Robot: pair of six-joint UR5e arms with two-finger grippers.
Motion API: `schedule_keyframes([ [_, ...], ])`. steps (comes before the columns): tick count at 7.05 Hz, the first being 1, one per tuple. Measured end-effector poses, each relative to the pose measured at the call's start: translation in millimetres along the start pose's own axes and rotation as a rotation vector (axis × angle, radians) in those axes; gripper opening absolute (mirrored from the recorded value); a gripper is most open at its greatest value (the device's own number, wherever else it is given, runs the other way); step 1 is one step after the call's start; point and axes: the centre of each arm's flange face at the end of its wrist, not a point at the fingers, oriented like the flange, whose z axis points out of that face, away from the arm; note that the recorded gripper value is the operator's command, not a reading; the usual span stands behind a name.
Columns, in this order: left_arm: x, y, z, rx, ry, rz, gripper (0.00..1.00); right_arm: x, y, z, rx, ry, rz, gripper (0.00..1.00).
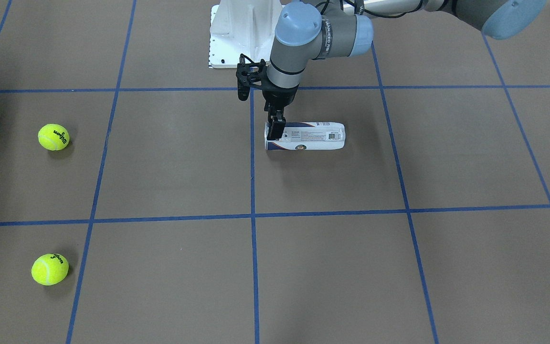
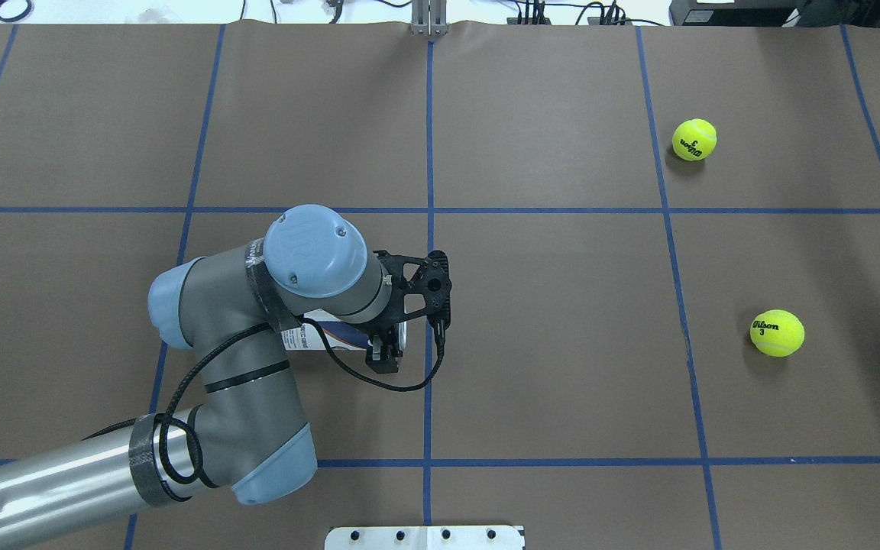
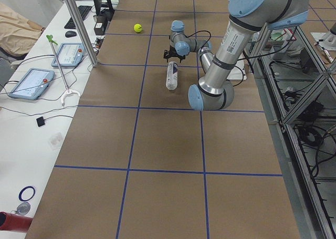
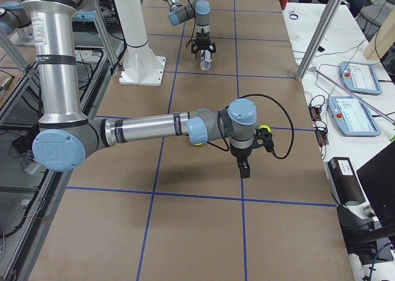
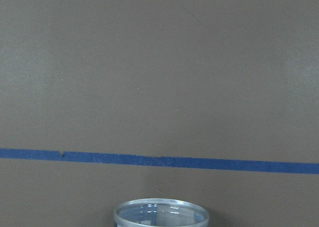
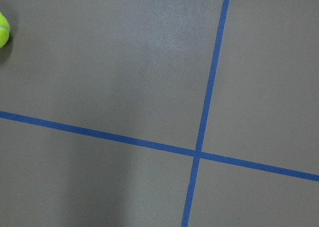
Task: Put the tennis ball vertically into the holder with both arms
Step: 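Lower the left gripper and close it around the white can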
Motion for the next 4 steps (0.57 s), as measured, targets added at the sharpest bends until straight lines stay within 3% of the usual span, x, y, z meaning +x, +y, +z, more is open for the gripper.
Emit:
schedule_keyframes([
  [4, -7.3, -1.7, 30.9, -0.012, -0.002, -0.005, 0.99, 0.2, 0.1, 0.3, 0.0, 0.0, 0.0, 1.0],
])
